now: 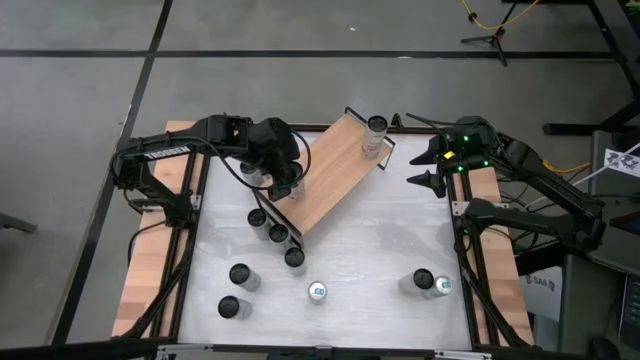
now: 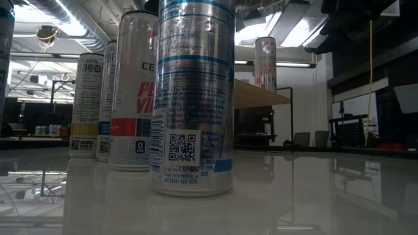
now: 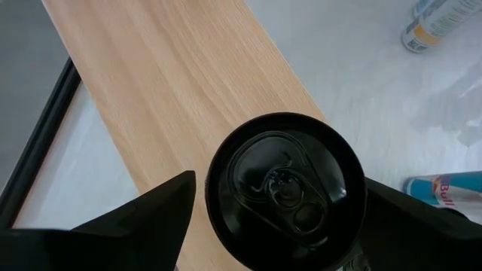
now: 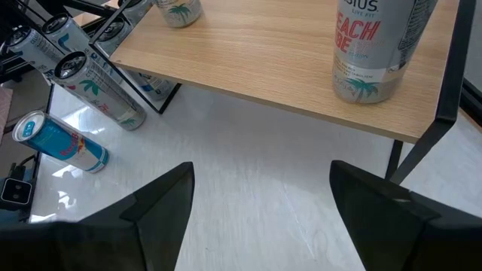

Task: Place canned beverage on shelf
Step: Put the white-pink soda can on the shelf aligned with the other white-pink soda can

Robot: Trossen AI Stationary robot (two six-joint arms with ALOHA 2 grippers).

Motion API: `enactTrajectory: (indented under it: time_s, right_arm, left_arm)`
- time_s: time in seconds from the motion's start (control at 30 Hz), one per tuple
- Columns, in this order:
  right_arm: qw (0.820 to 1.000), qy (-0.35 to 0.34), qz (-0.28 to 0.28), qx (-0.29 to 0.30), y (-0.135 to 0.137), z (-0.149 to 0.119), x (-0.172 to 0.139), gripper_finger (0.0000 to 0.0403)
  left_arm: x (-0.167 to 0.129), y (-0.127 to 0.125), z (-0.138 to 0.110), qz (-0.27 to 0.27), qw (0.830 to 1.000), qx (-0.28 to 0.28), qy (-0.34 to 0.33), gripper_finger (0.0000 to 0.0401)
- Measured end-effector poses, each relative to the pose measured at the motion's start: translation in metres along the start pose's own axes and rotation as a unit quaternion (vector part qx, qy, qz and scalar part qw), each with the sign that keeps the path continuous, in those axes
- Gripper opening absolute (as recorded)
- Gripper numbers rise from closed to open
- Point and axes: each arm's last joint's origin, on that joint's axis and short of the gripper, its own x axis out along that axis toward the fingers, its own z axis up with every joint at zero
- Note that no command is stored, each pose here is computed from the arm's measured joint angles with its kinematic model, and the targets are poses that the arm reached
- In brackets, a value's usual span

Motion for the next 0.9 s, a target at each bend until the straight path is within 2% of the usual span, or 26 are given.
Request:
enactTrajectory:
  time_s: [0.67,0.9]
  right_arm:
    - [1.0,0.0,0.0,0.0,0.0,0.0,0.0,0.0305]
    - [1.0,0.0,0.0,0.0,0.0,0.0,0.0,0.0305]
  left_arm:
    - [0.0,0.0001,0.0002,0.001,1.0,0.0,-0.001,0.0318]
    - [-0.0005,-0.0011,0.0085,-0.004,0.999,-0.006,-0.044,0.0318]
